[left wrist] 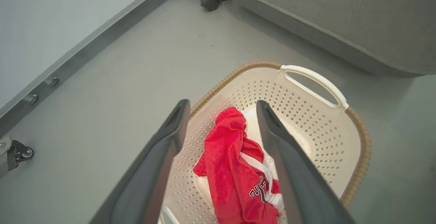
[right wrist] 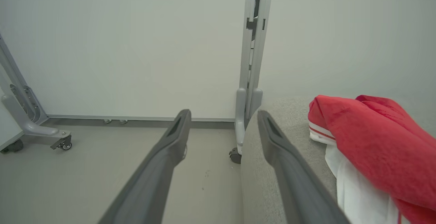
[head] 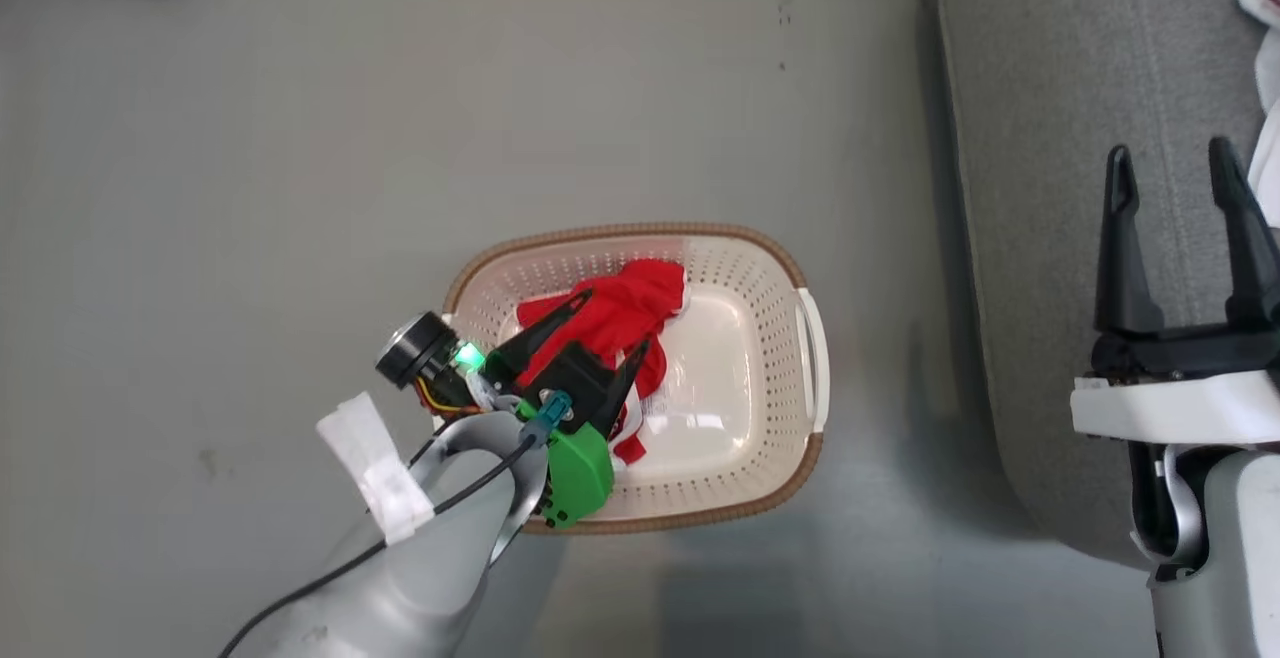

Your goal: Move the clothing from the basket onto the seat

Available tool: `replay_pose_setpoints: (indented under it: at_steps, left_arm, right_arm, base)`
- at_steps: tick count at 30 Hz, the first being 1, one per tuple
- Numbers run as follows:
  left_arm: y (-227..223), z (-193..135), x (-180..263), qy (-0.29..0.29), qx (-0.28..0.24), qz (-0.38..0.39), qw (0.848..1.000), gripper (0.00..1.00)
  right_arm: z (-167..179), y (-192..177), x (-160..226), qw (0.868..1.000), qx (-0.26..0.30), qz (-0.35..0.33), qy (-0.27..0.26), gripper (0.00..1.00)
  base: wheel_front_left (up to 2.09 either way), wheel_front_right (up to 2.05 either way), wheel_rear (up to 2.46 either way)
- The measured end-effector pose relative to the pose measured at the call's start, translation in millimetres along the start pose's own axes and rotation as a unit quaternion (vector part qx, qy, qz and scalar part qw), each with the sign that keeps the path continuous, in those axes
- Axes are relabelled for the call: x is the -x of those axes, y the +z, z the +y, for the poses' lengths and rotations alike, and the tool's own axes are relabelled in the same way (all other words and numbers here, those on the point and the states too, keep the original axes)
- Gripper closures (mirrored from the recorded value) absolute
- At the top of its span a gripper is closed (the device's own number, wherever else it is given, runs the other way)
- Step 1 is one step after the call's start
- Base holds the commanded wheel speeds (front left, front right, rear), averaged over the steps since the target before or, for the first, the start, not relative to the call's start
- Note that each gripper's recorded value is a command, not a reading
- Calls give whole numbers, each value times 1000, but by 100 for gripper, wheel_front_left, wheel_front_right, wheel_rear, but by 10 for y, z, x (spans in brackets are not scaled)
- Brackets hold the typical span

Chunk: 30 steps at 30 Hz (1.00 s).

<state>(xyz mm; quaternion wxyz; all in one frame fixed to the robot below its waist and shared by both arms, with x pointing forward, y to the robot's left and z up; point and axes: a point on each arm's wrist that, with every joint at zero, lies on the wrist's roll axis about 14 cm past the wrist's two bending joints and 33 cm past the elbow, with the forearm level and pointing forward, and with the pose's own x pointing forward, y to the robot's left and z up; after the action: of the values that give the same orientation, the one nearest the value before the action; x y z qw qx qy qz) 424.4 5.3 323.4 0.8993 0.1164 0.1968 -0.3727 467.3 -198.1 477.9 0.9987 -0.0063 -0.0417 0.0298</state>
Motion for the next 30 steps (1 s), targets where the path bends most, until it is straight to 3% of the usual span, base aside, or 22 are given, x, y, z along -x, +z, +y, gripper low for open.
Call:
replay_pose_setpoints:
  at_steps: [10,21,30]
  left_arm:
    - [-946,-192,-402,-98,-93,133,982,0]
    - [-1517,-218,-821,-112,-79,185,973,0]
    - [-1872,-158,-1104,-113,-105,216,964,0]
  right_arm:
    - [-18,-477,-262,1000,11,24,-3,0]
    - [-148,-954,-287,997,26,64,-23,0]
    - [-211,-1289,-218,994,42,101,-26,0]
  base:
    - [0,0,0]
    - [0,0,0]
    - [0,0,0]
